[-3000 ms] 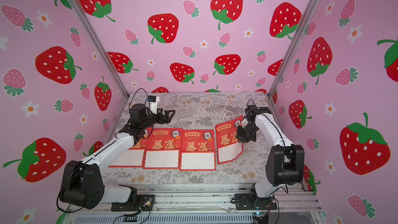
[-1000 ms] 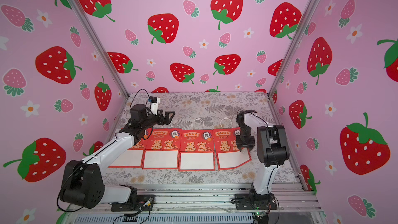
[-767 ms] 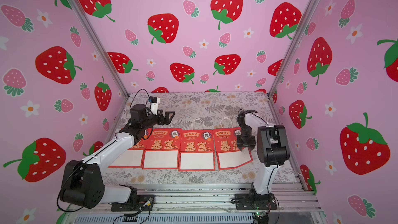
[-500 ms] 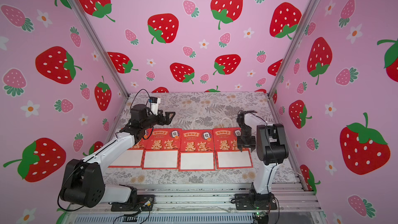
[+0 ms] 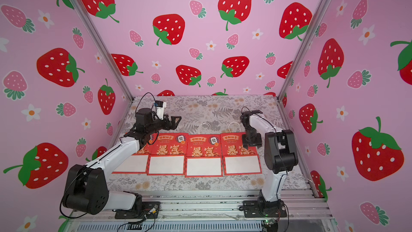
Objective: Put away the paper bag
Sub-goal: Place the paper bag at the center of the board.
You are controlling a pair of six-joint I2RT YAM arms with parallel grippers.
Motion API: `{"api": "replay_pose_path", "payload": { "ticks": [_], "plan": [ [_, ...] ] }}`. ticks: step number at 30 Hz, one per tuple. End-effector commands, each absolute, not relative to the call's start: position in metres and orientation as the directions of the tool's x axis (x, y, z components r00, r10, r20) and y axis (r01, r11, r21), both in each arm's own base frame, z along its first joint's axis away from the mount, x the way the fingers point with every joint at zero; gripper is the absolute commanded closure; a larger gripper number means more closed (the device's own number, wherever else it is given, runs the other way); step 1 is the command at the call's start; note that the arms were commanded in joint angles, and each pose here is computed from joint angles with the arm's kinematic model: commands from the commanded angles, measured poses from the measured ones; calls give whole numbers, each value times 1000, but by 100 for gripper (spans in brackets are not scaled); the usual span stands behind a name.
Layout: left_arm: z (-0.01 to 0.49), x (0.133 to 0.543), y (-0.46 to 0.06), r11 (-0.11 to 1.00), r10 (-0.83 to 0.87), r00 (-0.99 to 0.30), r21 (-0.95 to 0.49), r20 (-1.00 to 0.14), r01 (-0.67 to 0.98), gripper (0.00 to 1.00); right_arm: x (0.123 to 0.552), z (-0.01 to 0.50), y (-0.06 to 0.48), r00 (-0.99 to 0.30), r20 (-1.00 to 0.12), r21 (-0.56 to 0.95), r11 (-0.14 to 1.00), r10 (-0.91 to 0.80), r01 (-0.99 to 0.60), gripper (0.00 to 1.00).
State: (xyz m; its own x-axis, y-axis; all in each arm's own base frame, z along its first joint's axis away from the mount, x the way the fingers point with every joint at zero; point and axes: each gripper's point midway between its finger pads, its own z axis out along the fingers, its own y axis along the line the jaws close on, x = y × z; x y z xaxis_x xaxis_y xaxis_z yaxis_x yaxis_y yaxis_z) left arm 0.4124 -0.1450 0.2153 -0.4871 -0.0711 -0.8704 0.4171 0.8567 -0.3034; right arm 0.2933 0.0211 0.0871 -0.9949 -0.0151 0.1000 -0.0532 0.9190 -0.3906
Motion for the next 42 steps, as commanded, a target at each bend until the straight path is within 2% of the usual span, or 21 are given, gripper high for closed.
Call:
{"api": "replay_pose_path", "payload": {
  "ticks": [1, 7, 15, 28, 36, 42],
  "plan": [
    [222, 418, -146, 861, -60, -469, -284, -881, 423, 1, 312, 108, 60, -992, -32, -319, 942, -122, -106, 41],
    [219, 419, -148, 860, -57, -477, -286, -877, 423, 1, 320, 106, 112, -980, -116, -153, 978, -163, -144, 41],
    [231, 413, -145, 867, -55, -456, -269, -888, 419, 1, 307, 77, 138, -982, -107, -21, 987, -158, -157, 41],
    [278, 380, -121, 907, -93, -357, -226, -930, 355, 1, 274, 16, 120, -995, -13, -64, 993, -97, -96, 40],
    [288, 356, -92, 955, -84, -314, -167, -946, 247, 1, 256, 8, 105, -999, 23, -79, 996, -36, -38, 40],
    [278, 350, -66, 982, -113, -310, -153, -944, 109, 1, 282, 35, 128, -988, -145, 54, 996, -56, -65, 39]
  ]
}}
